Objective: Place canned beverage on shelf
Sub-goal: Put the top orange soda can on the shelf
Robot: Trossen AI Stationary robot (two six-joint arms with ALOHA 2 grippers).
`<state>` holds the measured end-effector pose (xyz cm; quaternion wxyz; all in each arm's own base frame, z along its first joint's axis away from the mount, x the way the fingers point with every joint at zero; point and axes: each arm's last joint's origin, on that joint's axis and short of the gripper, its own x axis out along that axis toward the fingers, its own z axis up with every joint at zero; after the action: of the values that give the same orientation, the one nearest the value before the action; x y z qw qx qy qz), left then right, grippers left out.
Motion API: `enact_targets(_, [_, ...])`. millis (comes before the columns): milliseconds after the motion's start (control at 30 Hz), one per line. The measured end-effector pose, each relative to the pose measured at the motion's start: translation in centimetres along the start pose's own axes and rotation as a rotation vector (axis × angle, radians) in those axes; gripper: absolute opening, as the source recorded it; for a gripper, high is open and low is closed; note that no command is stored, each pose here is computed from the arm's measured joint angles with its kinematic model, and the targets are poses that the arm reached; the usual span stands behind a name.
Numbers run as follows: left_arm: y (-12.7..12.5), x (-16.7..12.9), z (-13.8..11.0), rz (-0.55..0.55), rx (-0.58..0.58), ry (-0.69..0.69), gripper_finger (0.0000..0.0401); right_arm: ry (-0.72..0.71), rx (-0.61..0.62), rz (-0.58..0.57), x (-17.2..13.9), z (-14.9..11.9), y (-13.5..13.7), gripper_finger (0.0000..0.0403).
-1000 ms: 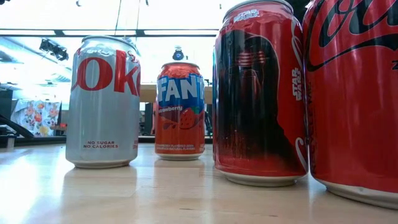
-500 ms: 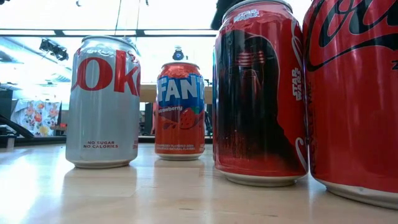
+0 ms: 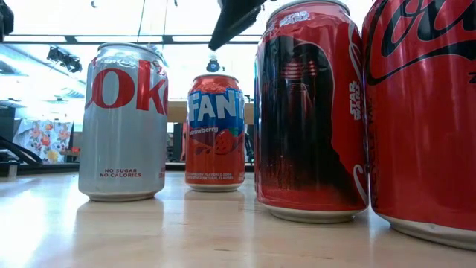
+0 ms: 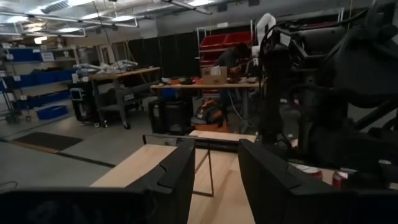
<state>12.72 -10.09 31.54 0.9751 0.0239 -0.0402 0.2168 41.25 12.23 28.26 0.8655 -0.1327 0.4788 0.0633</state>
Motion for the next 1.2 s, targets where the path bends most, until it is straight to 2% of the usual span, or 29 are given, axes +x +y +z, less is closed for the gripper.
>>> enact_targets(167, [0.0, 0.0, -0.1, 0.001, -0.025, 0.002, 0.0133, -0.018, 0.016, 0.040, 1.4, 0.2, -0.7, 0.0395])
enact_targets(467, [0.0, 0.0, -0.2, -0.001, -0.018, 0.006, 0.0133, -0.018, 0.029, 0.017, 3.8, 0.3, -1.9, 0.0397])
enact_targets(800, [0.0, 0.0, -0.2, 0.000, -0.019, 0.007, 0.0133, 0.076, 0.050, 0.081, 5.8, -0.8, -2.2, 0.0396])
enact_targets(967, [0.0, 0.0, -0.2, -0.001, -0.019, 0.007, 0.0133, 0.089, 0.058, 0.086, 6.5, -1.0, -2.4, 0.0379])
enact_targets(1200, [0.0, 0.0, -0.2, -0.001, -0.019, 0.007, 0.0133, 0.108, 0.097, 0.075, 7.0, -1.2, -3.2, 0.0331])
